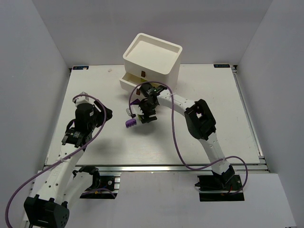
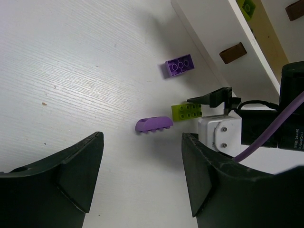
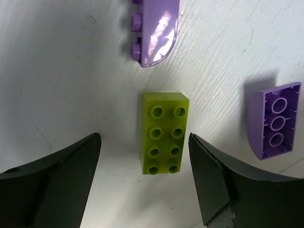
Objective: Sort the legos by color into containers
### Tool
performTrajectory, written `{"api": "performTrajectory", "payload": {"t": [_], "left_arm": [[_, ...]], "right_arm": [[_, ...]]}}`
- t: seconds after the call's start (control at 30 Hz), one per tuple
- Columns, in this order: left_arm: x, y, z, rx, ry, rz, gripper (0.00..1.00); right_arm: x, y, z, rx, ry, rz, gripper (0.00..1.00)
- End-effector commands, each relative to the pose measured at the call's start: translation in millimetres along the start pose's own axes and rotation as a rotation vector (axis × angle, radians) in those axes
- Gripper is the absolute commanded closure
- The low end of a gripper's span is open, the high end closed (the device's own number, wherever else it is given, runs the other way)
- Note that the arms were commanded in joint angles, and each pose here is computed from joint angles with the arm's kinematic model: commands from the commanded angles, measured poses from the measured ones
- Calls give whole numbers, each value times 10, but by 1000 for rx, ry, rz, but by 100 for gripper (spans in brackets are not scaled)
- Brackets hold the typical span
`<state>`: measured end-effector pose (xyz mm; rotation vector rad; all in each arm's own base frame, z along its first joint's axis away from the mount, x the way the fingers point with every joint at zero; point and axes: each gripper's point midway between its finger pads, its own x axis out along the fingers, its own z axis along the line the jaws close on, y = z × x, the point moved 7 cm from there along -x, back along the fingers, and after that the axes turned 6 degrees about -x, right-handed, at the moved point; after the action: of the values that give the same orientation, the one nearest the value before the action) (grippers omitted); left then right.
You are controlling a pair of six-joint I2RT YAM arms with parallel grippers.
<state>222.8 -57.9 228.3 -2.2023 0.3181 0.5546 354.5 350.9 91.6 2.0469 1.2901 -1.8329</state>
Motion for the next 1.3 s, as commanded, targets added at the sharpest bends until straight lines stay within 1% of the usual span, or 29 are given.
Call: {"api": "performTrajectory", "payload": {"t": [0.0,0.1,0.27,0.37,0.4,0.47,0.5,0.57,0.6,0.63,0.67,0.73,0.77,0.8,0.83,0.9,0.93,0.97,1.0,1.03,1.07,1.1,1.13,1.17,1.23,1.27], "left_arm": [[-51,-90,-63,-5,27,-36,24],[-56,-93,-60,-6,24,-37,24],[-56,-94,-63,-5,26,-37,24],[-51,-96,-69,-5,26,-35,24],[-51,-96,-69,-5,26,-35,24],[-48,-93,-67,-4,23,-32,24],[-53,-98,-68,-4,23,-34,24],[-59,-89,-56,-5,18,-31,24],[-66,-92,-58,-6,20,-33,24],[-63,-88,-54,-5,19,-32,24],[-56,-79,-47,-5,17,-30,24],[-51,-73,-46,-2,18,-27,24],[-47,-73,-50,1,21,-26,24],[-46,-67,-52,3,25,-21,23],[-44,-66,-53,12,29,-21,23],[-61,-70,-51,25,45,-34,22],[-64,-84,-55,32,53,-47,20],[-69,-86,-49,34,56,-55,20],[-62,-70,-31,37,55,-56,19],[-65,-79,-29,41,59,-67,18],[-61,-74,-30,41,62,-66,18],[-54,-74,-36,41,65,-65,18],[-29,-54,-32,44,66,-54,18],[-21,-47,-34,44,67,-49,18],[2,-49,-53,47,77,-46,18],[14,-43,-58,49,80,-41,18]], "right_arm": [[-70,-65,-81,-9,48,-14,21],[-86,-86,-115,-13,62,-24,24],[-50,-48,-150,-8,75,-4,23],[37,15,-115,-6,37,14,25],[59,39,-98,-7,23,18,31],[89,58,-24,-16,-27,17,40],[102,55,0,-17,-39,15,53],[96,40,64,-18,-74,1,60],[80,46,73,-12,-78,-1,68],[83,28,90,-11,-88,-5,70],[44,-17,87,-5,-90,-19,76],[-52,-75,56,16,-78,-37,82],[-172,-168,9,32,-52,-68,85],[-303,-371,-74,70,-16,-95,86],[-475,-408,-144,101,19,-117,87],[-915,-729,-311,116,123,-209,88],[-1029,-814,-314,175,144,-237,89],[-1292,-964,-337,171,202,-276,91],[-1389,-1020,-345,197,236,-293,100],[-1395,-1052,-371,271,287,-318,100],[-1611,-1085,-374,304,382,-297,100],[-1648,-1076,-387,330,437,-289,100],[-1595,-1012,-417,367,499,-294,100],[-1727,-983,-459,388,598,-249,100],[-1789,-887,-548,468,718,-201,100],[-1837,-797,-634,527,804,-140,100]]}}
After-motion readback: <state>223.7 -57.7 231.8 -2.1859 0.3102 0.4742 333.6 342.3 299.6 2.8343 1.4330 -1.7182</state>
